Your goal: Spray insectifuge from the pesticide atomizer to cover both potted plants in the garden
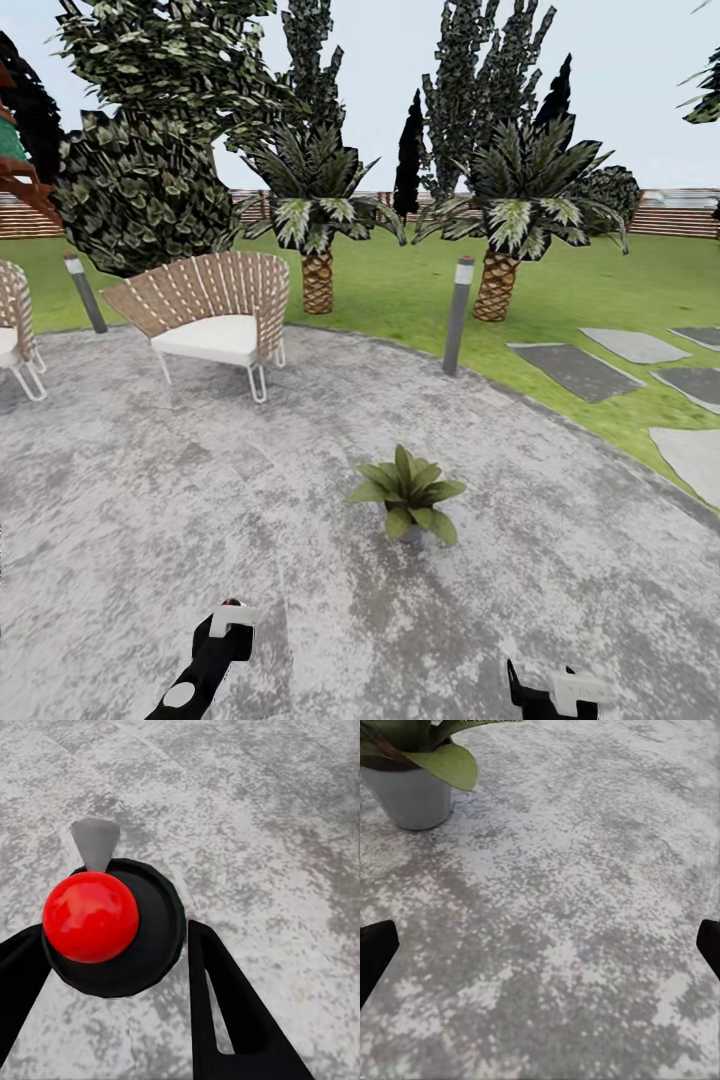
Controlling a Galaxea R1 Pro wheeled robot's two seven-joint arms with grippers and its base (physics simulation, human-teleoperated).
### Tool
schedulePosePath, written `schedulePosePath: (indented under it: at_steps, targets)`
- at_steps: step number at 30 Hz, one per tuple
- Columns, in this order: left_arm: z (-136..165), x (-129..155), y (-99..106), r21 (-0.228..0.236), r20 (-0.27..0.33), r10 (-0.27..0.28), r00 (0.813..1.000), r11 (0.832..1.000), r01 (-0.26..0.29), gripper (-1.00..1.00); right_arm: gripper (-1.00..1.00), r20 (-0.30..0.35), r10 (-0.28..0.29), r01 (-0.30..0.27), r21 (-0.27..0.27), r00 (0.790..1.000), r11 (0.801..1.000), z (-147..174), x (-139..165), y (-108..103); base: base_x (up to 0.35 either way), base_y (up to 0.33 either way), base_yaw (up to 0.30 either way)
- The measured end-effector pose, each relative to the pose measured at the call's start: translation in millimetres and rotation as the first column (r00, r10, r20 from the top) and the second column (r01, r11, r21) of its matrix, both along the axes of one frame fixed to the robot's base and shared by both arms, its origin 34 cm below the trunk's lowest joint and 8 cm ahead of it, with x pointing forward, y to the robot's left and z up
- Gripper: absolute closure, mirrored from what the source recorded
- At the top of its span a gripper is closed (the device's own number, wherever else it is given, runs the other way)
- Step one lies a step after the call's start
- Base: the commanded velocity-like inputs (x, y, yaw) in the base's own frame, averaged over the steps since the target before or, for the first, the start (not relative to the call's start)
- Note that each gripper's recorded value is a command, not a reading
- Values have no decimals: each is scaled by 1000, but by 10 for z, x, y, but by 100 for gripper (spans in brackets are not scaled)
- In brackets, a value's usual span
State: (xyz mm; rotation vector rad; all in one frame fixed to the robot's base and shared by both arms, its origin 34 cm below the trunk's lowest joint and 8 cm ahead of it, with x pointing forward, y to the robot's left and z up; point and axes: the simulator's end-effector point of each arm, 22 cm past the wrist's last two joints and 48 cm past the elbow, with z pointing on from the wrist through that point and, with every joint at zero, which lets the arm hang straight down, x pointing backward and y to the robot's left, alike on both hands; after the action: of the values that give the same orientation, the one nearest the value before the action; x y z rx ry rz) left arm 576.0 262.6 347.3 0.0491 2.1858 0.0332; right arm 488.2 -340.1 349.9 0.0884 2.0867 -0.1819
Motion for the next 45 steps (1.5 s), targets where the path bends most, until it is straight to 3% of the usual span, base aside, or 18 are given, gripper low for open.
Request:
schedulePosePath:
  at_steps: [6, 24, 36, 38, 40, 42, 43, 45]
  targets:
    - [6, 4, 0, 0, 2, 0, 1000, 1000, 0, 100, -100, 0, -1, 1, 3, 1000, 1000, -2, -2, 19, 123, 281, -44]
    - [82, 39, -26, -4, 16, -2, 1000, 1000, 2, 100, -100, 15, 2, -2, 4, 1000, 1000, 57, 30, 23, 162, 243, -242]
    - [114, 55, -8, -1, 22, -7, 1000, 1000, 7, 100, -100, 9, 14, -14, 7, 1000, 1000, 43, 24, 75, 47, 40, -137]
    - [117, 60, -15, 0, 22, -17, 1000, 1000, 17, 100, -100, 6, 63, -63, -7, 998, 998, 44, 50, 192, 0, 0, -2]
    - [122, 70, -31, 5, 22, -31, 999, 1000, 31, 100, -100, -2, 163, -163, -42, 987, 986, 51, 89, 411, 0, 0, -1]
    - [49, 18, -5, 30, -28, -123, 992, 992, 124, 100, -100, -1, 288, -287, -86, 958, 954, 105, 187, 709, 0, 0, 0]
    - [38, 9, -25, 31, -38, -148, 988, 988, 150, 100, -100, 3, 305, -304, -90, 952, 949, 122, 218, 756, 0, 0, 0]
    - [23, -12, -122, 33, -63, -243, 968, 969, 245, 100, -100, 13, 390, -387, -98, 921, 917, 188, 337, 982, 0, 0, 0]
